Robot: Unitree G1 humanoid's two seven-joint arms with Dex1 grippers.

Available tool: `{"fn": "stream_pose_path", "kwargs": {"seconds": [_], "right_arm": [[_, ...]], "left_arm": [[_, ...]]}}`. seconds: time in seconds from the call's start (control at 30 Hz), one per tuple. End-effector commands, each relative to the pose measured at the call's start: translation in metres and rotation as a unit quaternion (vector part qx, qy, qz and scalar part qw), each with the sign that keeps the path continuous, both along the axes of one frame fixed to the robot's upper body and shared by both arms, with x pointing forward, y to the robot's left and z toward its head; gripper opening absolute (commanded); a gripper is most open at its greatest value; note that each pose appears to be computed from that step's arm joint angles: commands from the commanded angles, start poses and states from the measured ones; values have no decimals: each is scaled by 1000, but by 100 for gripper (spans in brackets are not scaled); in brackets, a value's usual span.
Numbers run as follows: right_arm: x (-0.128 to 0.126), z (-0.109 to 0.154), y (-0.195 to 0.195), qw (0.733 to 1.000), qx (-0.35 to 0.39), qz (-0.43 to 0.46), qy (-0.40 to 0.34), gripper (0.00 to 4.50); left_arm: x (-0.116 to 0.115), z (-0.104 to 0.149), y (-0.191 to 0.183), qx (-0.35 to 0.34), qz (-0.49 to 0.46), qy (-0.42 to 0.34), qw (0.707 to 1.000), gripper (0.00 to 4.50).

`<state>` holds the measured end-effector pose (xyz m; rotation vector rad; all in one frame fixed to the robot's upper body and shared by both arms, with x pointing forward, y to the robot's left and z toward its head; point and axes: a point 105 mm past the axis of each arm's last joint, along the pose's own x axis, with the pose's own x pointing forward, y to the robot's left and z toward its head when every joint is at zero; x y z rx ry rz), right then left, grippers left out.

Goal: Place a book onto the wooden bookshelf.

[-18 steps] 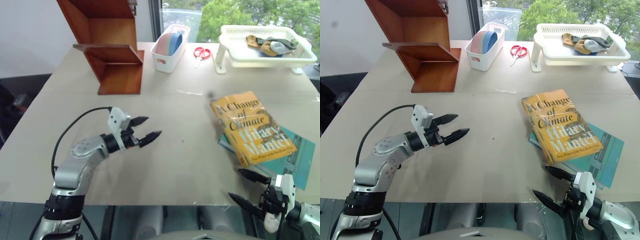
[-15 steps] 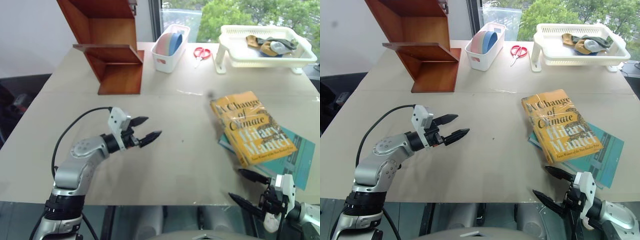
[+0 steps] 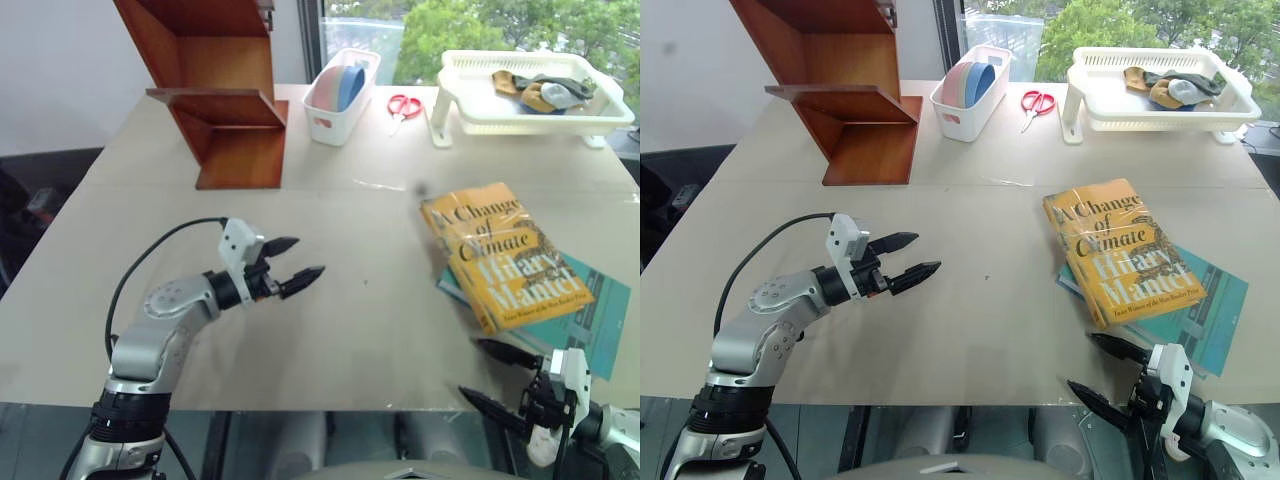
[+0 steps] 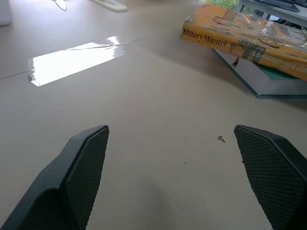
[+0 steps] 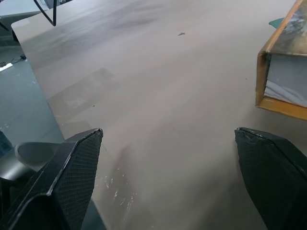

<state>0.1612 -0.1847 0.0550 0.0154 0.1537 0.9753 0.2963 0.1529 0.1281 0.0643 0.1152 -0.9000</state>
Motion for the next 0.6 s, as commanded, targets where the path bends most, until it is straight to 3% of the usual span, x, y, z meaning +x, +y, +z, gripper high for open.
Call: {"fn": "stream_pose_path", "kwargs": {"seconds": [0.03, 0.37, 0.6], "right_arm": [[1, 7, -7, 1000, -8, -4, -16, 450], [-6, 5, -18, 1000, -27, -8, -8, 450], [-39, 12, -63, 996, -70, -4, 55, 450]], "left_arm": [[-1, 10, -3, -4, -10, -24, 1000, 442], [-1, 10, -3, -2, -13, -25, 1000, 442], [-1, 15, -5, -1, -29, -31, 999, 442]]}}
